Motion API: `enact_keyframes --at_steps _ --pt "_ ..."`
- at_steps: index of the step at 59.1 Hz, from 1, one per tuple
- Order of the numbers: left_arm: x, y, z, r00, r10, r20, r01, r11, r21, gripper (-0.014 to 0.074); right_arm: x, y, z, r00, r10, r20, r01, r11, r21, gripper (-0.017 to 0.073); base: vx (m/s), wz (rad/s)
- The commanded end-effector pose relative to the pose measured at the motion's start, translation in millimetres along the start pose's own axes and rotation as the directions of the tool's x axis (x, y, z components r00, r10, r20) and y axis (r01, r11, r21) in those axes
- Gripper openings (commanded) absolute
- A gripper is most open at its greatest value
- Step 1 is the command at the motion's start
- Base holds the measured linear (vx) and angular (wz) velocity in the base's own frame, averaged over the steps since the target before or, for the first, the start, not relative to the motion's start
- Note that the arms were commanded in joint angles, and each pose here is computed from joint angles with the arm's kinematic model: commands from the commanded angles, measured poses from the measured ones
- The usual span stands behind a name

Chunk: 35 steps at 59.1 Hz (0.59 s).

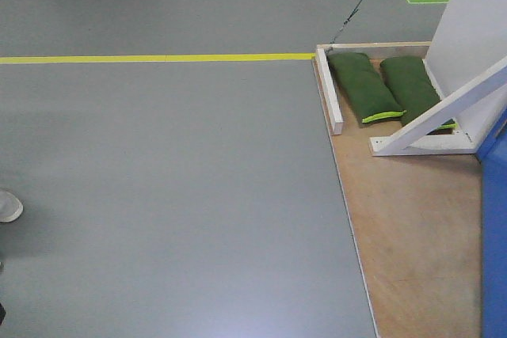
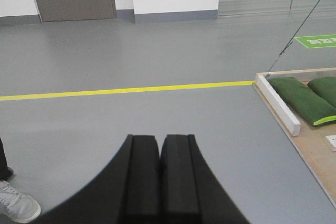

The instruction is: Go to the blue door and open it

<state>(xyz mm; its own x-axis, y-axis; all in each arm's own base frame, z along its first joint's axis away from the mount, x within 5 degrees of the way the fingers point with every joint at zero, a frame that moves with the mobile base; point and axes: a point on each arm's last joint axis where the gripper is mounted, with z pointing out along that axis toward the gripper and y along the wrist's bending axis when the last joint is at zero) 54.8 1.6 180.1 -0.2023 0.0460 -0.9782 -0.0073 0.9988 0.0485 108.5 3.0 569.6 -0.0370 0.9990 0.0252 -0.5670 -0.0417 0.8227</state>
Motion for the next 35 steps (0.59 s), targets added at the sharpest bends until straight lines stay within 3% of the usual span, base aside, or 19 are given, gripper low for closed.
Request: enact_keyframes --at_steps 1,35 --pt "-16.6 -0.1 -4.0 0.992 -0.009 0.123 0.008 1.000 0.008 0.0073 -1.9 7.6 0.9 1.000 0.018 0.021 -0.018 1.000 -0.025 0.0012 0.00 0.00" --pt "-16.6 -0.1 -4.0 0.992 -0.009 0.123 0.008 1.000 0.008 0.0073 -2.0 8.2 0.4 1.000 0.018 0.022 -0.018 0.999 -0.027 0.0012 0.00 0.00"
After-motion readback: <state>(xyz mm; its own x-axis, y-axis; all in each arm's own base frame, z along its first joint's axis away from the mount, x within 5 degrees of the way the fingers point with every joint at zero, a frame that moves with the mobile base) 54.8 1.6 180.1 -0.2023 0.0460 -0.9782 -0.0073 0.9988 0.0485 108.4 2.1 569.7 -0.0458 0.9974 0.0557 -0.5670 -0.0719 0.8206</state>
